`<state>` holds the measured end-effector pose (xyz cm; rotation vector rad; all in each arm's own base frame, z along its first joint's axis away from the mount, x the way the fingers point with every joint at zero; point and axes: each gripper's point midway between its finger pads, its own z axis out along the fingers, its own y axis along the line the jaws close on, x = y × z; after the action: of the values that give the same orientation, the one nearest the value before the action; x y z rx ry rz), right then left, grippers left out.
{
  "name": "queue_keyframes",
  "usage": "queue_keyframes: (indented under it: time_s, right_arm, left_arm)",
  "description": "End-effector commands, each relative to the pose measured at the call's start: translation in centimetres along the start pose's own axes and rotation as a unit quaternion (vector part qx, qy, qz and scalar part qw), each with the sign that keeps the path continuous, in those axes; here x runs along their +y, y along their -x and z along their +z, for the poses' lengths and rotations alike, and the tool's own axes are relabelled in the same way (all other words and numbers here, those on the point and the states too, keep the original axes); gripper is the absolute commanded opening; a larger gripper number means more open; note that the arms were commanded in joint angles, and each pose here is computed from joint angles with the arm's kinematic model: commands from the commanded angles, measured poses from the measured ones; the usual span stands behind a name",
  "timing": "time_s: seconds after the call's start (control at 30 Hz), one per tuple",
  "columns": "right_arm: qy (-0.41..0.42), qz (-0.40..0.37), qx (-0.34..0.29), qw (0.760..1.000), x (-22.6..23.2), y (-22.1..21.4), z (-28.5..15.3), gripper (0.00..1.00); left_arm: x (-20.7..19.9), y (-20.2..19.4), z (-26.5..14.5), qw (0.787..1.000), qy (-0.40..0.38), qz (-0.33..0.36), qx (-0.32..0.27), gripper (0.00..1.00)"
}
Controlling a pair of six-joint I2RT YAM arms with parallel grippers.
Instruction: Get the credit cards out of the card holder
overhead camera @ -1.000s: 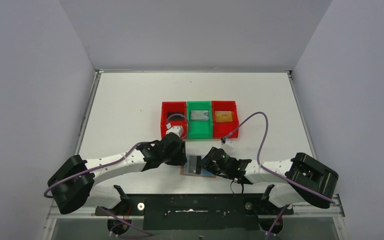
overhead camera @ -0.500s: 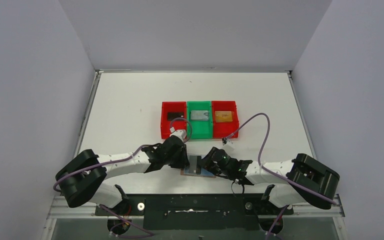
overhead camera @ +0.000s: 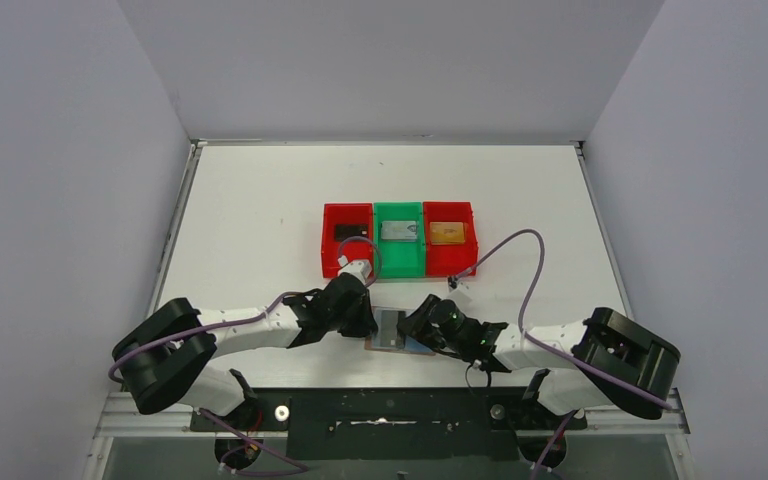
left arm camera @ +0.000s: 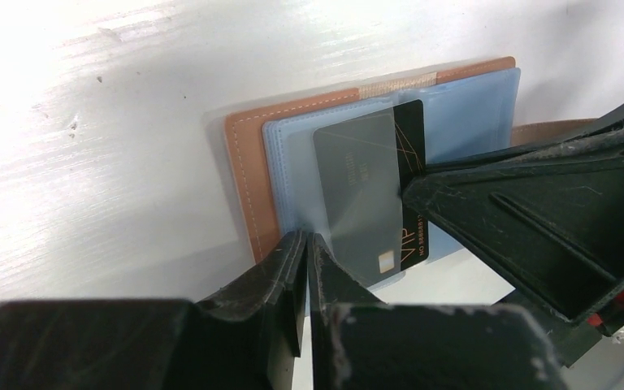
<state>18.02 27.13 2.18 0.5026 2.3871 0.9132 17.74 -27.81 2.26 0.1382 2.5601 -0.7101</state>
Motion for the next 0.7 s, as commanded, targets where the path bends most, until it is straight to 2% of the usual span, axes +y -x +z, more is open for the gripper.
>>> queue_keyframes:
  time_s: [0.0, 0.23, 0.67]
  right_arm:
    - [0.024, 0.016, -0.01, 1.0, 0.3, 0.4, 0.0, 0.21]
    - [0.031, 0.016, -0.016, 0.999, 0.4, 0.7, -0.3, 0.0]
    - [0.006, 0.026, -0.035, 0.999, -1.9, 1.5, -1.8, 0.0]
  left_arm:
    - [3.0, -2.3, 0.3, 0.998, 0.052, 0.006, 0.031, 0.05]
    - [3.8, -2.4, 0.3, 0.997, 0.073, 0.01, 0.032, 0.02]
    - [4.0, -2.2, 0.2, 0.996, 0.082, 0.012, 0.031, 0.01]
